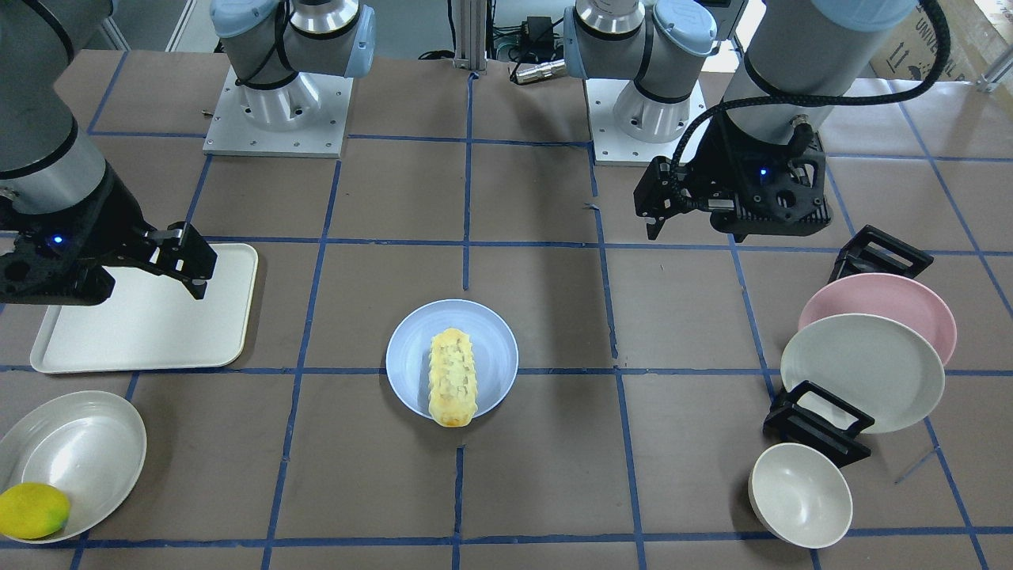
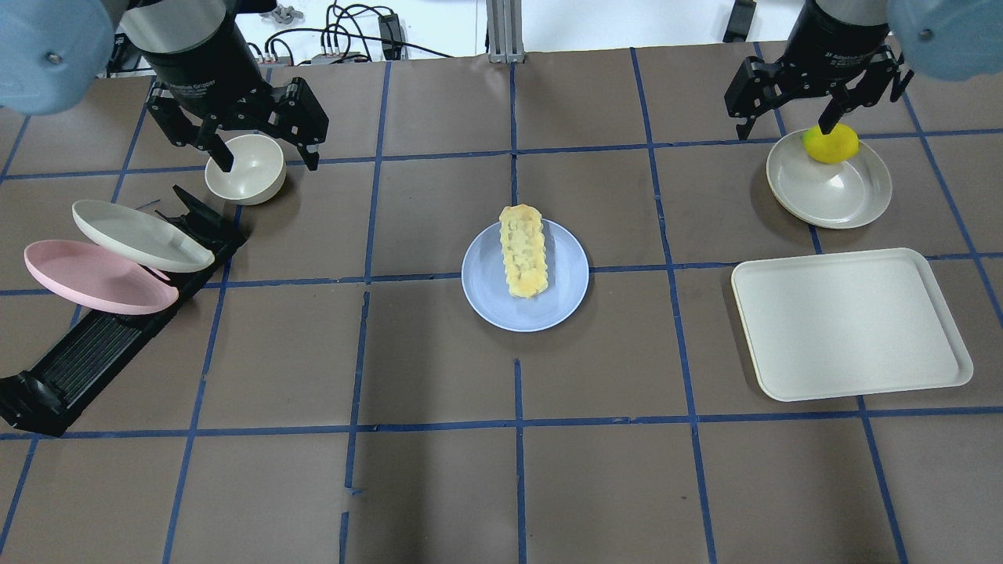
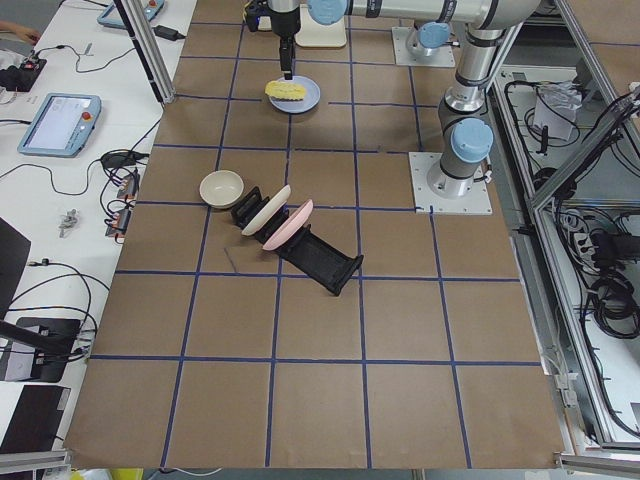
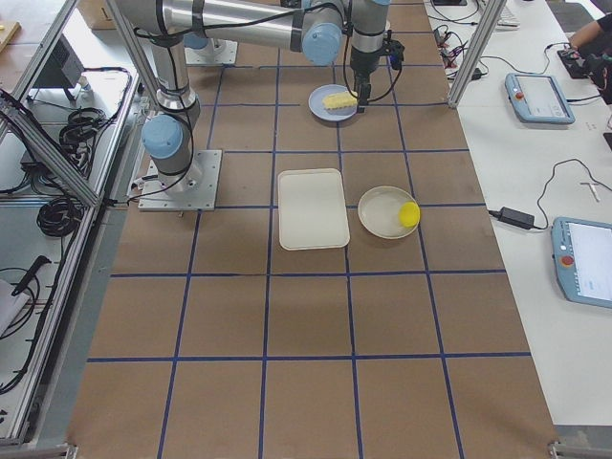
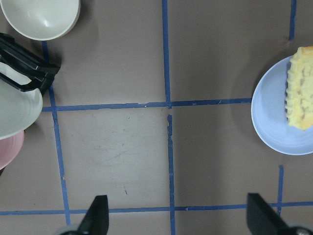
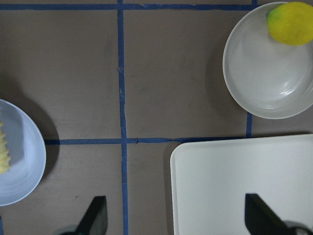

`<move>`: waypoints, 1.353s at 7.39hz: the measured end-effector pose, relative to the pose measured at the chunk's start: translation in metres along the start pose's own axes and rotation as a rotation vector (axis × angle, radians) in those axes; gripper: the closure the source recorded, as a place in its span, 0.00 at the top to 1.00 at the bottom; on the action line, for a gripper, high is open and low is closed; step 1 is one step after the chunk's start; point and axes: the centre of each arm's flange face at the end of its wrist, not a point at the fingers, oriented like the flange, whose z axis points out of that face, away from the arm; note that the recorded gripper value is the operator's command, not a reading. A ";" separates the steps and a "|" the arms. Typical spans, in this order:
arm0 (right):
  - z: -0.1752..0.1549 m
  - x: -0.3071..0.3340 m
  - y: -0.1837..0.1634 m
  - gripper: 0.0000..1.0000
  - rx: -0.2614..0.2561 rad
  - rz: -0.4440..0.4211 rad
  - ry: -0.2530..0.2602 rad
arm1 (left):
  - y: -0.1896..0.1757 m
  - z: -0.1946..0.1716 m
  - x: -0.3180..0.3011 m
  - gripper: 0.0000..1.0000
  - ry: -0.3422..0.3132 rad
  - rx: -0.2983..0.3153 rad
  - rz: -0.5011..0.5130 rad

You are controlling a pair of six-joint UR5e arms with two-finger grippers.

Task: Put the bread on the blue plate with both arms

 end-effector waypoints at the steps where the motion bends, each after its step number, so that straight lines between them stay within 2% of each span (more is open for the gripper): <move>1: 0.000 0.000 0.000 1.00 -0.001 0.001 0.001 | 0.002 0.002 0.000 1.00 0.001 -0.001 -0.001; 10: 0.006 0.000 0.003 1.00 -0.014 0.001 0.002 | 0.008 0.000 0.000 1.00 -0.002 0.008 0.001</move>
